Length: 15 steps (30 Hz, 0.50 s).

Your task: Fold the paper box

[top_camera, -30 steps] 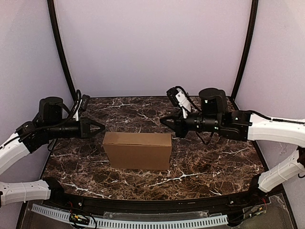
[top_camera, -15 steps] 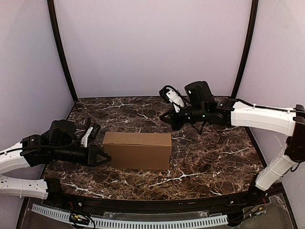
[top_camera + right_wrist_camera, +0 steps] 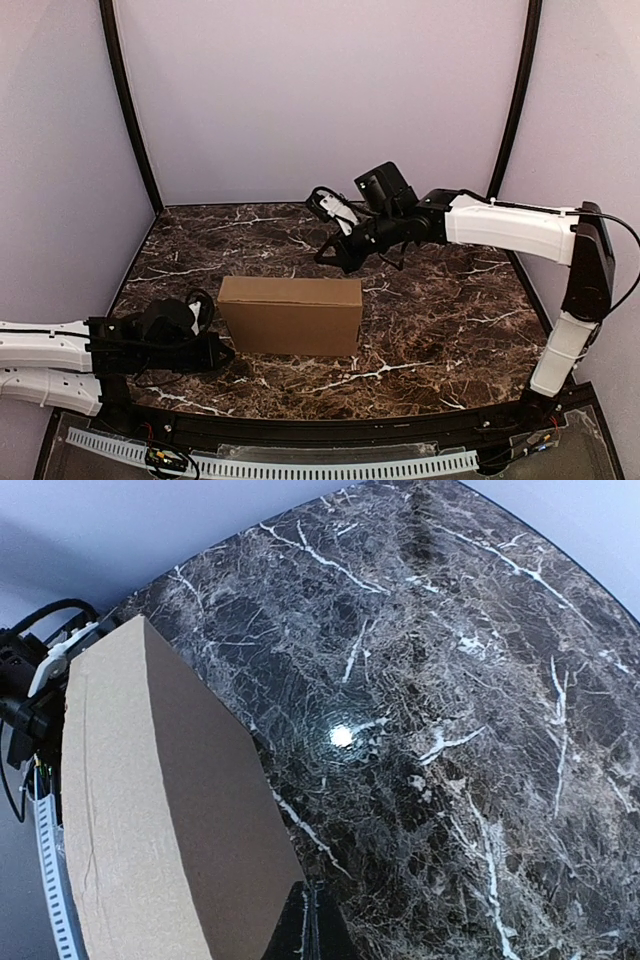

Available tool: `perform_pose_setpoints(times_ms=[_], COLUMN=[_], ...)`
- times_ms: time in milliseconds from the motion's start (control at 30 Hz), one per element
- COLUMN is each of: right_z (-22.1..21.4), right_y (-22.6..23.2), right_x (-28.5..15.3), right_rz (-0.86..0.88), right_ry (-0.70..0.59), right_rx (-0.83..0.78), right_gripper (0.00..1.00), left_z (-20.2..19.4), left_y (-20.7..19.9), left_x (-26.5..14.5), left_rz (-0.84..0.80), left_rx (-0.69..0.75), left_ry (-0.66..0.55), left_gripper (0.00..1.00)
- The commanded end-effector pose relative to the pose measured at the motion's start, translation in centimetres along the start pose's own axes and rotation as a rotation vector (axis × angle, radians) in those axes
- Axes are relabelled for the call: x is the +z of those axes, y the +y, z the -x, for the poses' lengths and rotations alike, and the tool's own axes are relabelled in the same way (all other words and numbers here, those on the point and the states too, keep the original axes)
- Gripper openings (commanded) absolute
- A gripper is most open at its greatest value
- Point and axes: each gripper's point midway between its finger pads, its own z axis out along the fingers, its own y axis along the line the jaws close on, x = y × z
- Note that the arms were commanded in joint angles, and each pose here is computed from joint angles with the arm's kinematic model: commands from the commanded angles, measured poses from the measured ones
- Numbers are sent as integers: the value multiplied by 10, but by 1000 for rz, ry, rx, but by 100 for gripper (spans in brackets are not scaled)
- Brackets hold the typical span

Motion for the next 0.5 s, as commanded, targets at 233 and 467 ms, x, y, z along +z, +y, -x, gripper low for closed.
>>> perform_pose_setpoints(times_ms=[233,467], right_z=[-26,-33], right_y=[23,35], right_x=[10,8], right_rz=[139,175], right_ry=[118,134], right_rx=[8,5], right_gripper=[0,0], left_z=[40,35], left_y=[-9,-29], left_x=[4,19], left_rz=[-121,-193], left_rx=[-125,-109], left_ry=[-271,-227], left_gripper=[1,1])
